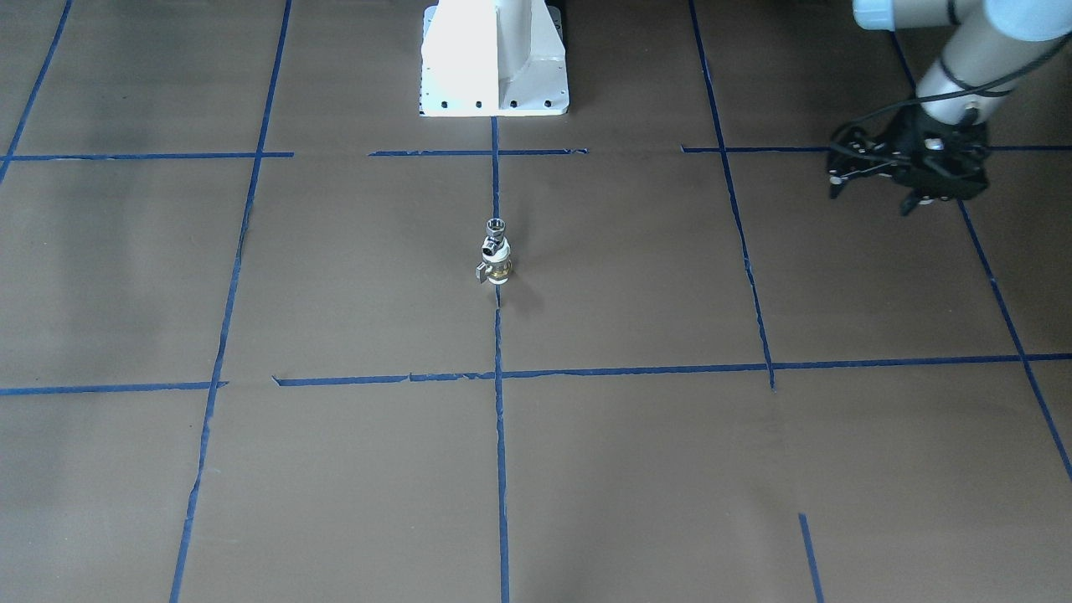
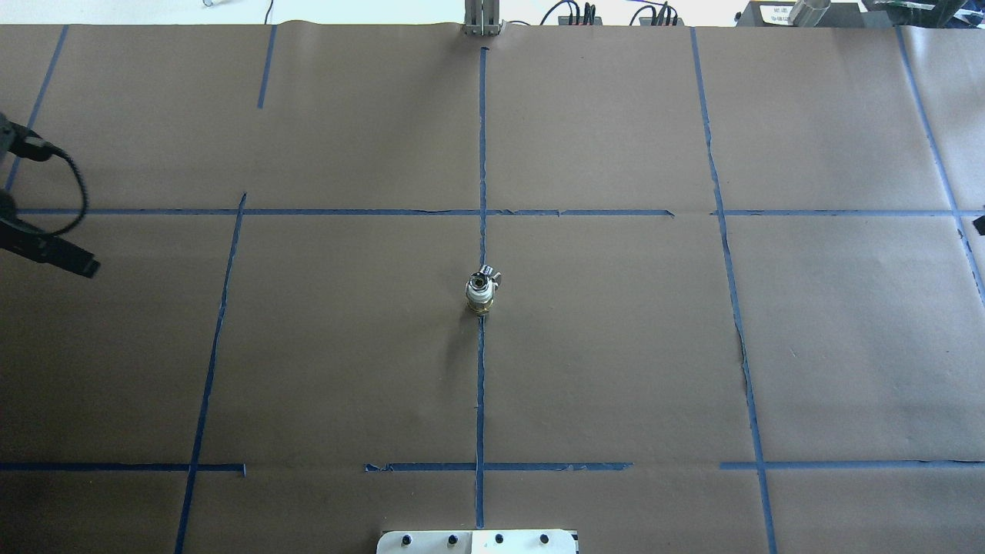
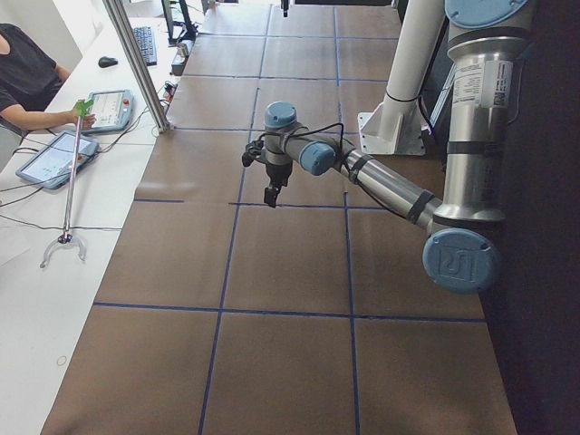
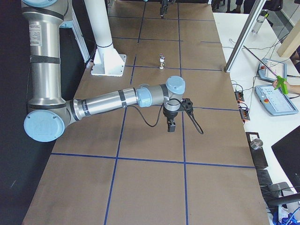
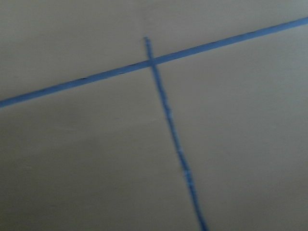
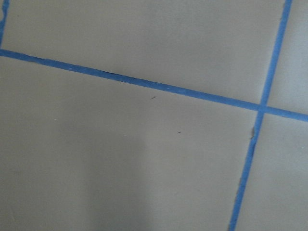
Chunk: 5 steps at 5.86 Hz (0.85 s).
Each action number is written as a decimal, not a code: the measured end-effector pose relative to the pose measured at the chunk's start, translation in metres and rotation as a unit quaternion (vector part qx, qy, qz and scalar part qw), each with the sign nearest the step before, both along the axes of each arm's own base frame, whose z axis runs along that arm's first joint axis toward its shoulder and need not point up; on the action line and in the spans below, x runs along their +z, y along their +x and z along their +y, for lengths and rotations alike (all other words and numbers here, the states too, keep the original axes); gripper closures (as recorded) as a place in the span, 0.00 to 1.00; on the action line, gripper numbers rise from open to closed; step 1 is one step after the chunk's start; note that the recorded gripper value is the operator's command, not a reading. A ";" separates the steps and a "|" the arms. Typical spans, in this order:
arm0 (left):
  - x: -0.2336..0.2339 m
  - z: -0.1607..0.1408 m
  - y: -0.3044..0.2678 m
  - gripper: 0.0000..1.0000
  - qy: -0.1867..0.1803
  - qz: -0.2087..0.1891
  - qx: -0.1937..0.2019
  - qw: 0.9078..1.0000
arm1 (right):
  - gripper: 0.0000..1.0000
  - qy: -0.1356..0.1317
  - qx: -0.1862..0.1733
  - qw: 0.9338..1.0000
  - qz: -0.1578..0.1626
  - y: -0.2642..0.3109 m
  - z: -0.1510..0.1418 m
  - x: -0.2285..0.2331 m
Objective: Assemble PPR valve and pipe with both arms
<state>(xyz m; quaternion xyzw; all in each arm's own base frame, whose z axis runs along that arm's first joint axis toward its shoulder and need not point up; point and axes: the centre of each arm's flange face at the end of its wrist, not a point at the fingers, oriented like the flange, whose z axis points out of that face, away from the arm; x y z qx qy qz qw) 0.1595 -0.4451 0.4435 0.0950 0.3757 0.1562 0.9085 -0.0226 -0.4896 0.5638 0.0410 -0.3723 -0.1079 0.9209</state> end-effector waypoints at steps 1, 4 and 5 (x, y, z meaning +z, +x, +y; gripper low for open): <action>0.038 -0.008 -0.058 0.00 0.002 0.010 0.009 1.000 | 0.00 0.014 -0.008 1.000 -0.006 0.028 0.000 0.019; 0.160 0.014 -0.192 0.00 -0.048 0.006 -0.014 0.999 | 0.00 0.011 -0.029 0.999 -0.007 0.057 0.004 0.071; 0.184 0.029 -0.206 0.00 -0.092 -0.001 -0.024 0.995 | 0.00 0.003 -0.030 1.000 -0.005 0.058 0.005 0.081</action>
